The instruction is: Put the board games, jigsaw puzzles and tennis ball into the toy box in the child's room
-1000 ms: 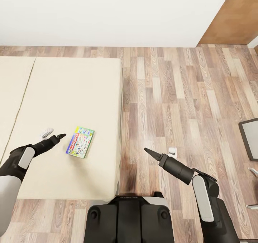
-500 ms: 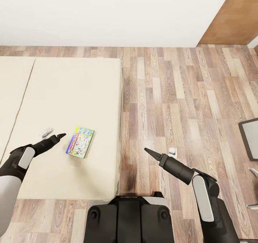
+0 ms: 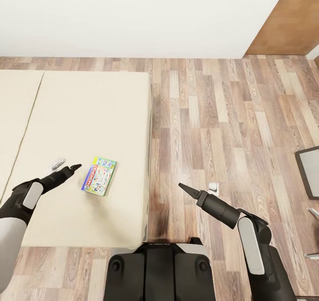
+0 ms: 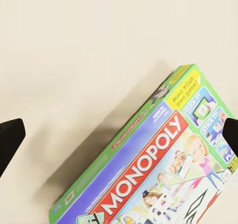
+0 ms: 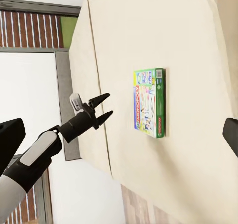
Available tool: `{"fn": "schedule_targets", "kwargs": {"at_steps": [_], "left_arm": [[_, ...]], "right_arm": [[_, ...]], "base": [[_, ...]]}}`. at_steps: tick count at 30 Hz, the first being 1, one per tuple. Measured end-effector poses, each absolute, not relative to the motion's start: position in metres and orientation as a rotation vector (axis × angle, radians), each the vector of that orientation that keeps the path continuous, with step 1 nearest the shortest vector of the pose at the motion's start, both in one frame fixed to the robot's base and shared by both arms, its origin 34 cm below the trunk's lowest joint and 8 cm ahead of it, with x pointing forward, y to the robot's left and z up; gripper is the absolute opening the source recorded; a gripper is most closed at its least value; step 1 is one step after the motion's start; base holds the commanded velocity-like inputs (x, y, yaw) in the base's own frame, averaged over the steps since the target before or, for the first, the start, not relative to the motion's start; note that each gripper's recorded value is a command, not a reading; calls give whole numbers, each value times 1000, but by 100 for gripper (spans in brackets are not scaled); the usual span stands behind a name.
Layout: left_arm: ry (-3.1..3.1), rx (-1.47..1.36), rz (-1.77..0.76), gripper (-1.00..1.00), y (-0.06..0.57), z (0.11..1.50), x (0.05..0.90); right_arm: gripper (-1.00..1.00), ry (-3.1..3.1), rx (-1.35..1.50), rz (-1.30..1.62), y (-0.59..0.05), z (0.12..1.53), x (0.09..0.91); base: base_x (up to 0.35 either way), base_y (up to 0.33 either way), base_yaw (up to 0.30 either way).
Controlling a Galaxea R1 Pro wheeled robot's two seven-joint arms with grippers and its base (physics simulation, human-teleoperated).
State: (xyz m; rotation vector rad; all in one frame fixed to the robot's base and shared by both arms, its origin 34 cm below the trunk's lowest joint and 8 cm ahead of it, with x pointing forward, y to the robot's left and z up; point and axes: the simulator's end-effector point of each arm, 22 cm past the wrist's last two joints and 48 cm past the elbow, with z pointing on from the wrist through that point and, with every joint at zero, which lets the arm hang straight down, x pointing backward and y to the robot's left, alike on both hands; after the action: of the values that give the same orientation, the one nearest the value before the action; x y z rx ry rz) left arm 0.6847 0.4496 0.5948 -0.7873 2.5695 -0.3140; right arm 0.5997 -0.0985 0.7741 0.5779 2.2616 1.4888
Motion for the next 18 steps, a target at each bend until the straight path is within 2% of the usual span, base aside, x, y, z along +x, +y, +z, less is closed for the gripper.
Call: {"fn": "schedule_targets", "kwargs": {"at_steps": [18], "left_arm": [[2594, -801, -313, 100, 447, 583, 673]], "right_arm": [[100, 2271, 587, 1491, -98, 768, 597]], "base": [[0, 0, 0]]}}
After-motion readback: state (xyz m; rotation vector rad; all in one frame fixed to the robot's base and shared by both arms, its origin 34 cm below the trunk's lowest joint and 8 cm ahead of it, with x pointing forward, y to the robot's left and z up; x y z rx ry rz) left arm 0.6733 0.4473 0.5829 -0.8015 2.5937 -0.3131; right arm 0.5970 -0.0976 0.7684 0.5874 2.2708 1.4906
